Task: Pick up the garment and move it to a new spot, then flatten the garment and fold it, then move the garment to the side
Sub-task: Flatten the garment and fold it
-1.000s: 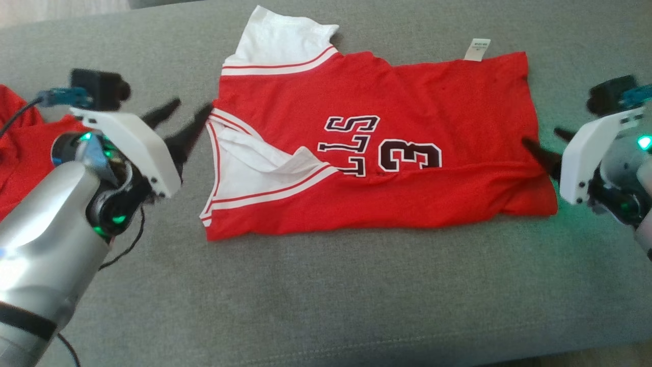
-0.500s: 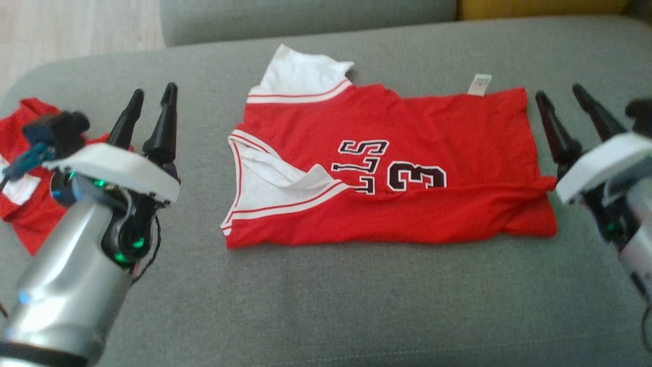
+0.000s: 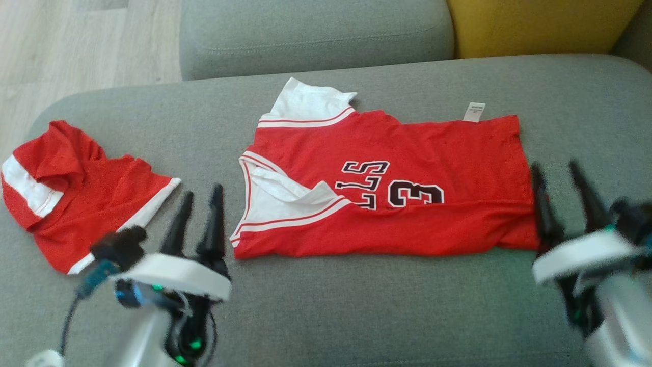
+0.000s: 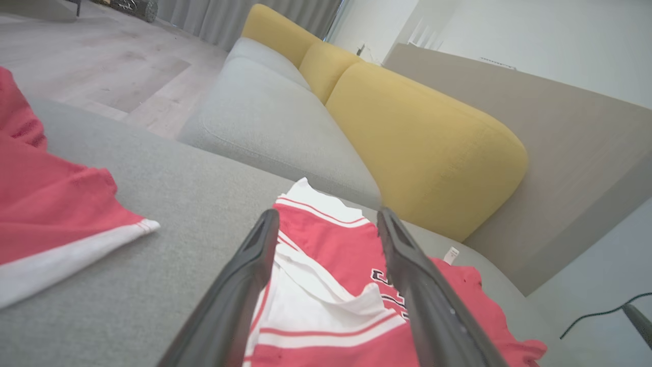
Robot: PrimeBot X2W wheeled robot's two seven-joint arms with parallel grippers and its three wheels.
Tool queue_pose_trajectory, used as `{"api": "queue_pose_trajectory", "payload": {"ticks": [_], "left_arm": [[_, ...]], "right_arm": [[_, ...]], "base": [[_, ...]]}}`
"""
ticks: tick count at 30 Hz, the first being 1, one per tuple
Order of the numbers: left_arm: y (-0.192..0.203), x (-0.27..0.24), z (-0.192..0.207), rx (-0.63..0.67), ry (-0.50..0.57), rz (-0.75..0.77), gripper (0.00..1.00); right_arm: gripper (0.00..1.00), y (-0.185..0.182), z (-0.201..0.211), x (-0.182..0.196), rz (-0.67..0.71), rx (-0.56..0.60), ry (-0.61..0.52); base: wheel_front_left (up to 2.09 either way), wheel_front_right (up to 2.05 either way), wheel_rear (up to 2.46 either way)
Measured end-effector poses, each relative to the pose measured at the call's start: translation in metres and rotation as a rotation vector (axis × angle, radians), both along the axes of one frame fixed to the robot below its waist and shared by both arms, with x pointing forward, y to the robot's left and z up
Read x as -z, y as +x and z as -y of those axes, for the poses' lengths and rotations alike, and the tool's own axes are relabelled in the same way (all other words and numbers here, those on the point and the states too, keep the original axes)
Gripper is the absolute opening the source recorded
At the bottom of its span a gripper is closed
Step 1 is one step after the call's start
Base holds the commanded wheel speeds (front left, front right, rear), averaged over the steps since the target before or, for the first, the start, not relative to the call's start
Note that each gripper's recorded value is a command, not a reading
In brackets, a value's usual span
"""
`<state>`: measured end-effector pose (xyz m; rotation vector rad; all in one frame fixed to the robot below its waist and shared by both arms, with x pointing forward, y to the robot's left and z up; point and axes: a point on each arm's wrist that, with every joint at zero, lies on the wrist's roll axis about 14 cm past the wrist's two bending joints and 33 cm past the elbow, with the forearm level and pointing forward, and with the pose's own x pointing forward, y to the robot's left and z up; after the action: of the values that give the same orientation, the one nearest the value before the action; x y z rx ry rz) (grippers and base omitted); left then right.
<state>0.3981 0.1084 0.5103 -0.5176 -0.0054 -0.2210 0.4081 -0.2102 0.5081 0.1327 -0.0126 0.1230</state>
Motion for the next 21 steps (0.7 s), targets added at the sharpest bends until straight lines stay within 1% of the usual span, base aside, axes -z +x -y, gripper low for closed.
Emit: {"api": "queue_pose_trajectory", "payload": {"ticks": [2,6,12,15,19,21], "left_arm": [[-0.006,0.007,0.008,0.017,-0.007,-0.016,1.00],[-0.016,0.032,0.009,0.013,0.038,-0.077,1.00],[-0.019,0.064,0.012,0.023,0.129,-0.159,1.00],[-0.021,0.090,0.016,0.047,0.203,-0.233,1.00],[-0.011,0.110,0.016,0.075,0.324,-0.293,1.00],[-0.004,0.116,0.017,0.076,0.353,-0.323,1.00]], "right_arm": [[1.00,-0.015,-0.004,0.012,-0.016,0.009,-0.025],[1.00,-0.038,-0.005,0.029,-0.043,0.062,-0.003],[1.00,-0.043,-0.004,0.024,-0.026,0.094,-0.008],[1.00,-0.044,0.001,0.022,-0.029,0.111,-0.015],[1.00,-0.046,0.007,0.024,-0.041,0.129,-0.024],[1.00,-0.048,0.010,0.025,-0.045,0.141,-0.024]], "base": [[0.00,0.00,0.00],[0.00,0.00,0.00],[0.00,0.00,0.00],[0.00,0.00,0.00],[0.00,0.00,0.00],[0.00,0.00,0.00]]}}
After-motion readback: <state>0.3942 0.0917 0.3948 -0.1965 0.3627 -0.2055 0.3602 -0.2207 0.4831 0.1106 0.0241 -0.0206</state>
